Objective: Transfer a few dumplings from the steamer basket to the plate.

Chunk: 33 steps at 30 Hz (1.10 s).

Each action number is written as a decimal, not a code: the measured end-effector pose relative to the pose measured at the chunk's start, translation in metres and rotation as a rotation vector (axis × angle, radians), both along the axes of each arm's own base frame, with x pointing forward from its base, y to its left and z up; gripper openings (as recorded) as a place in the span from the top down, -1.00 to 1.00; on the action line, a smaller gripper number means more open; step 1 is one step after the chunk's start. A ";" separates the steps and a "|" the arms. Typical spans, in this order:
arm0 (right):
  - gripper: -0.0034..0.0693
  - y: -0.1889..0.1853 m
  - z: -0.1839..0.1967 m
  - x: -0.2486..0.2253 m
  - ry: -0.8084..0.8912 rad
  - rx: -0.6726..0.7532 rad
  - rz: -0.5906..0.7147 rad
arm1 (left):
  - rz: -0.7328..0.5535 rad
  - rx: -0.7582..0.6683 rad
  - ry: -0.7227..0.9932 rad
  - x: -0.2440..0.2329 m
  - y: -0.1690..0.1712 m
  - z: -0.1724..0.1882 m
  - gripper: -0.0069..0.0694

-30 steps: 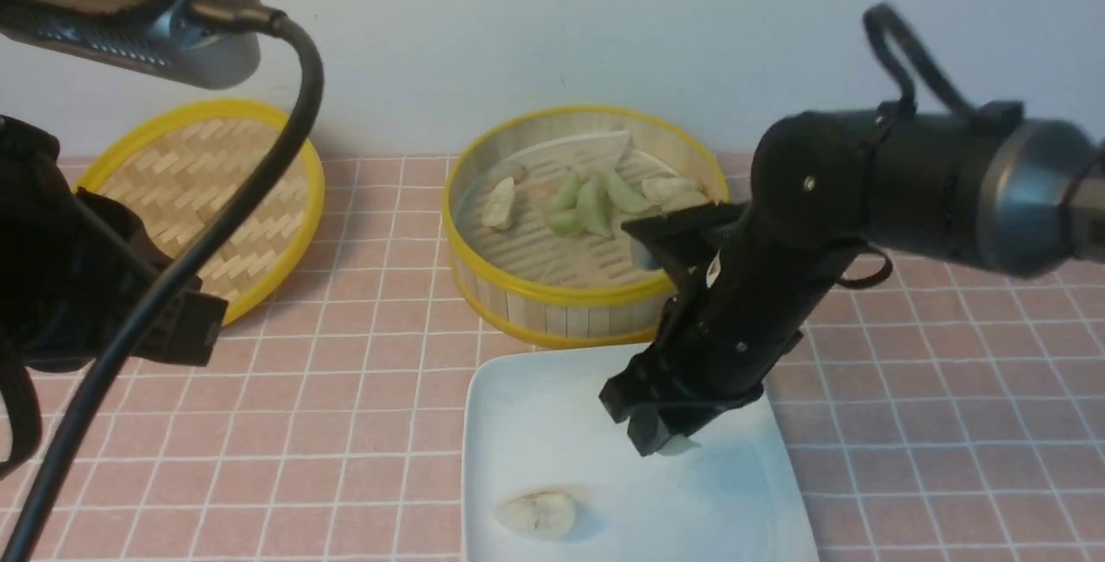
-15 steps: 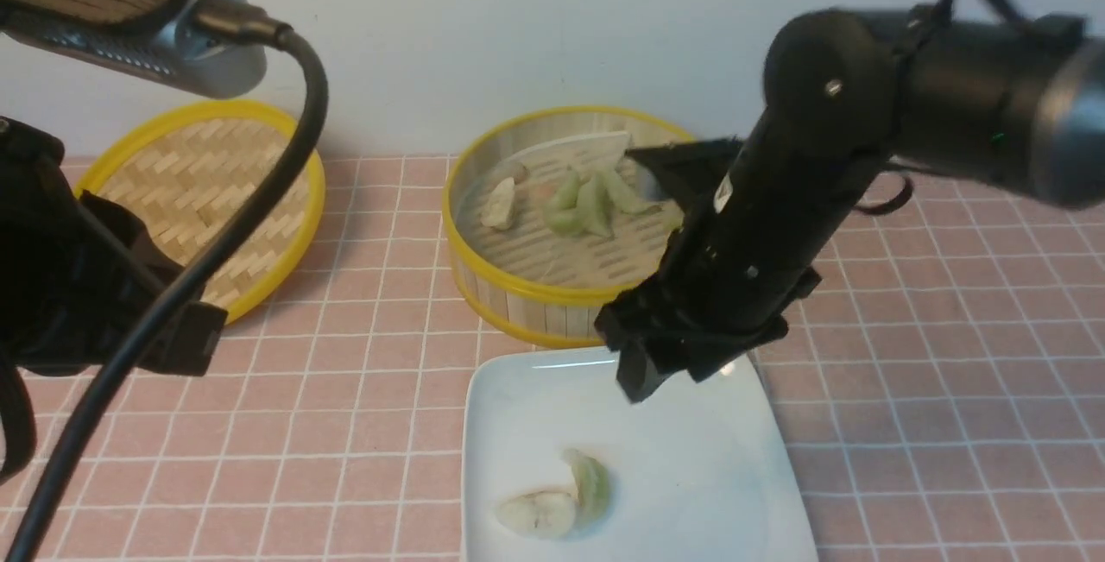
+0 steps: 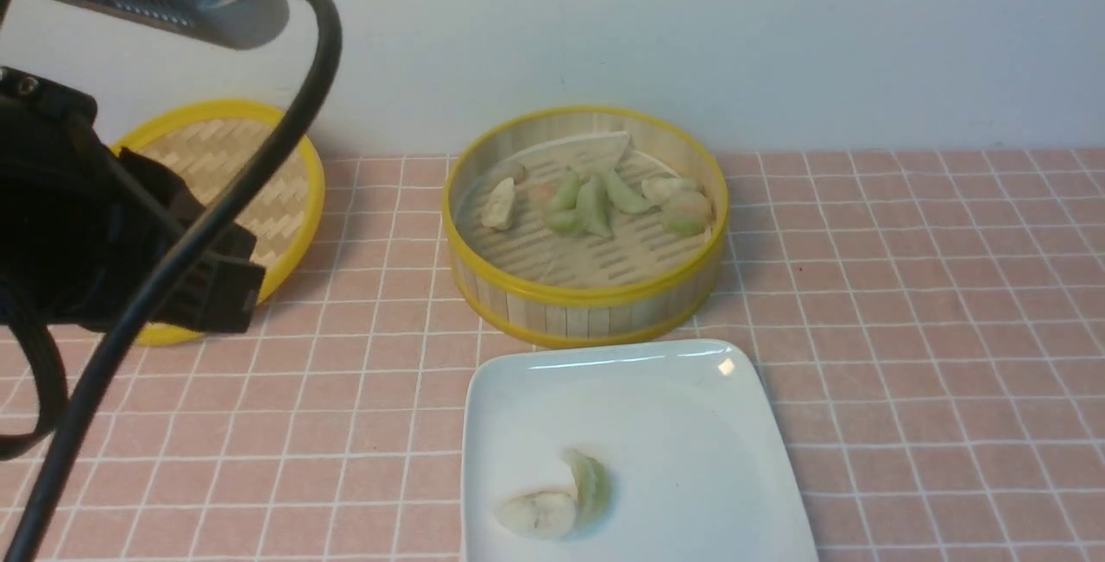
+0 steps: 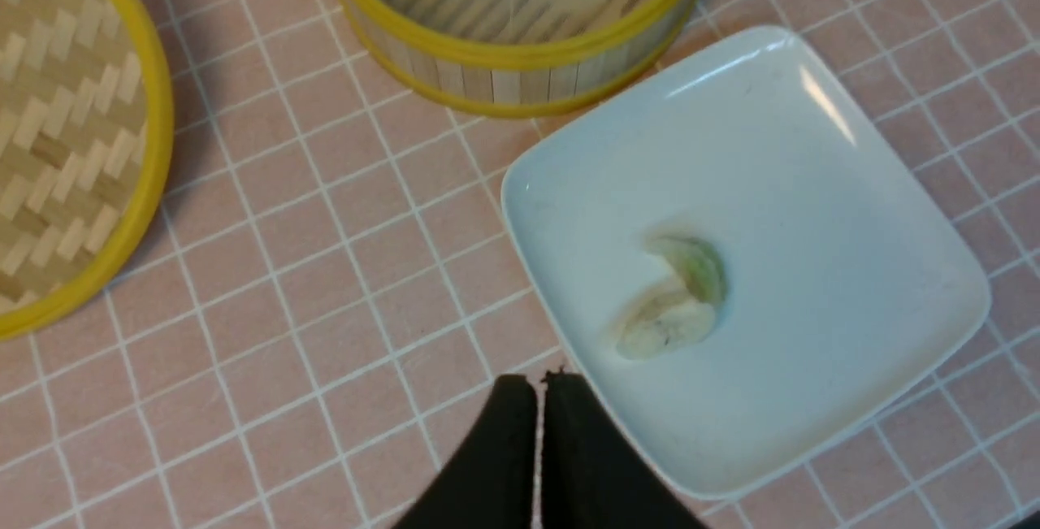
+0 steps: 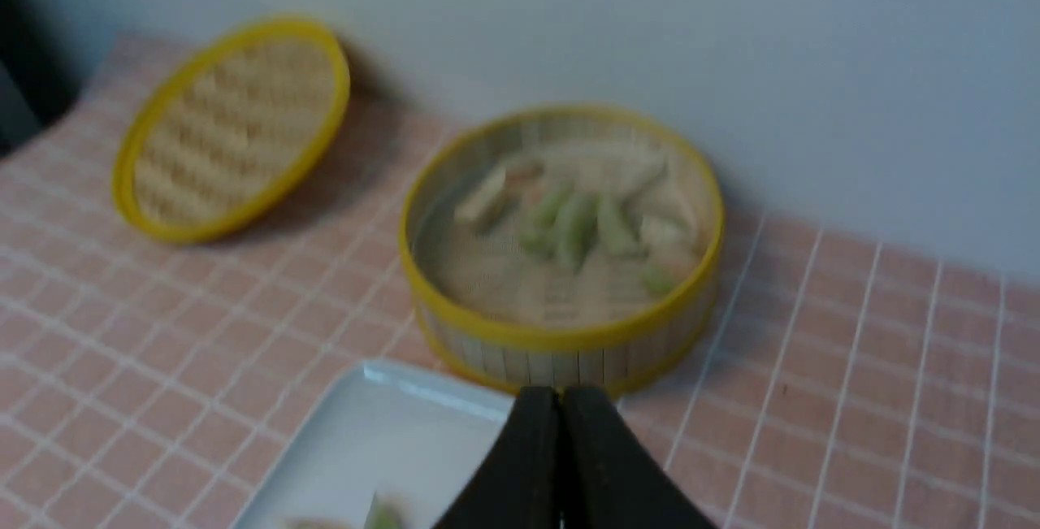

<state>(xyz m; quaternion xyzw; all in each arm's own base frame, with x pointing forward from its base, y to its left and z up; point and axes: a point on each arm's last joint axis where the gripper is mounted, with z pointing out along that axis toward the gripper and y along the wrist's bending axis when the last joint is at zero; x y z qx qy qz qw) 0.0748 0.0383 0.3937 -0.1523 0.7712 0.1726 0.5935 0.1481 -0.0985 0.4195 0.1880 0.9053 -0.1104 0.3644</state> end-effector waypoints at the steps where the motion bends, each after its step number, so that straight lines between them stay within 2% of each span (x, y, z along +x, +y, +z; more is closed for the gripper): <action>1: 0.95 -0.011 -0.014 -0.016 -0.078 0.036 -0.007 | -0.003 -0.013 -0.015 0.001 -0.001 0.001 0.84; 8: 0.95 -0.044 -0.065 -0.058 -0.317 0.205 -0.062 | -0.016 -0.026 -0.049 0.003 -0.003 0.003 0.84; 16: 0.95 -0.051 -0.074 -0.057 -0.328 0.234 -0.123 | -0.038 -0.068 -0.115 -0.006 0.002 -0.007 0.84; 23: 0.95 -0.051 -0.074 -0.057 -0.335 0.223 -0.130 | -0.040 -0.194 -0.323 -0.052 0.037 -0.037 0.84; 28: 0.95 -0.051 -0.074 -0.057 -0.336 0.220 -0.132 | -0.060 -0.308 -0.555 -0.083 0.060 -0.057 0.84; 33: 0.95 -0.051 -0.074 -0.057 -0.336 0.220 -0.132 | -0.067 -0.352 -0.633 -0.097 0.069 -0.070 0.84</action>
